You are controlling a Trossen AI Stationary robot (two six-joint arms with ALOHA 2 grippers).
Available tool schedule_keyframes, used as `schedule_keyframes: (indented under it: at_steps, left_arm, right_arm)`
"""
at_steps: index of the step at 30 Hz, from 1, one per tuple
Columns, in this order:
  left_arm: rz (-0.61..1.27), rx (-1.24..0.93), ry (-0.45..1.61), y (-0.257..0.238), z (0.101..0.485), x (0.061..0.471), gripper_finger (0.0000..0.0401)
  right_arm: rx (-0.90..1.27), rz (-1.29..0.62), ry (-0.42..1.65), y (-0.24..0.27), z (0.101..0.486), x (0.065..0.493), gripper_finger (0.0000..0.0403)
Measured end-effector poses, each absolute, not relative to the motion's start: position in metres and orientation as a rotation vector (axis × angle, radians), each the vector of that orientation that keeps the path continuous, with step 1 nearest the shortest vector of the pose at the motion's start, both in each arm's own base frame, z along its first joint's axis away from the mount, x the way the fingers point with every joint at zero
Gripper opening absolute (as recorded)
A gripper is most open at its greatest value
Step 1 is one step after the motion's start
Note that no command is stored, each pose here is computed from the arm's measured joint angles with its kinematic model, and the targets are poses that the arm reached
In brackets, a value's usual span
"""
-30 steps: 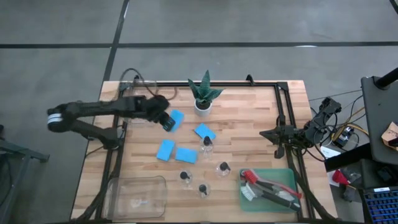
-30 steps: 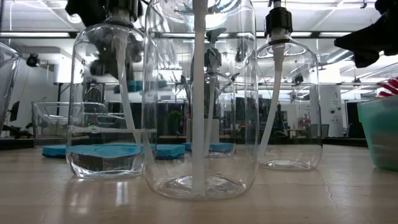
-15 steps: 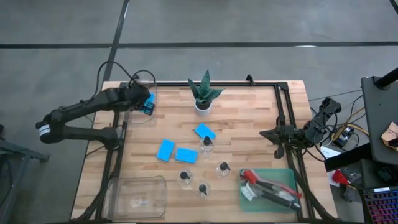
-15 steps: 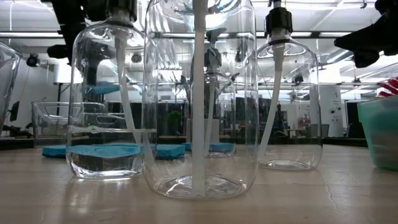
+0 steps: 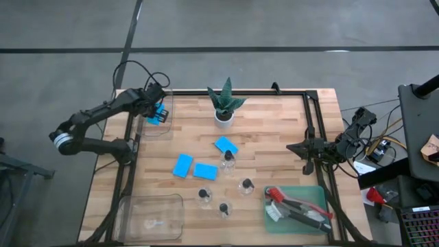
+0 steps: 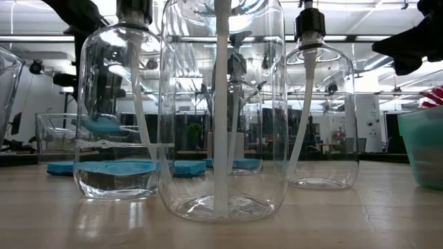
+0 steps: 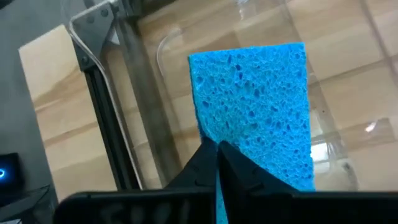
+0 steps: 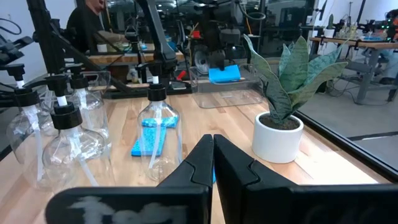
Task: Pick & Place Kitchen Sink Supplies
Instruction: Put the blue sponge into the top transparent bin
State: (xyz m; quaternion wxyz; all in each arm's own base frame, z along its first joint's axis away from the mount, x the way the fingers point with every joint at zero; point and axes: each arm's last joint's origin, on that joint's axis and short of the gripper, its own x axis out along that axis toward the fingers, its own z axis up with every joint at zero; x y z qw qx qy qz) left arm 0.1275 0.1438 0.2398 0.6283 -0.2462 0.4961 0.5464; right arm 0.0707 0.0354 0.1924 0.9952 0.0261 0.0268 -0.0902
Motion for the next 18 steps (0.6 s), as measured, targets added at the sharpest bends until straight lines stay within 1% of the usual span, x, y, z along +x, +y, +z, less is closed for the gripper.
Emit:
schedule_keyframes:
  at_steps: [4, 11, 14, 18]
  left_arm:
    - [1.253, -0.569, 1.147, 0.146, 0.238, 0.129, 0.0041]
    - [1.215, -0.551, 1.139, 0.144, 0.242, 0.128, 0.0137]
    - [1.105, -0.591, 1.078, 0.137, 0.252, 0.131, 0.0169]
    - [0.862, -0.593, 0.931, 0.118, 0.267, 0.144, 0.0186]
  right_arm:
    - [0.052, -0.181, 0.054, 0.035, 0.192, 0.071, 0.0008]
    - [0.053, -0.181, 0.053, 0.035, 0.193, 0.071, 0.0008]
    - [0.052, -0.181, 0.053, 0.035, 0.192, 0.071, 0.0008]
    - [0.052, -0.181, 0.054, 0.035, 0.192, 0.071, 0.0008]
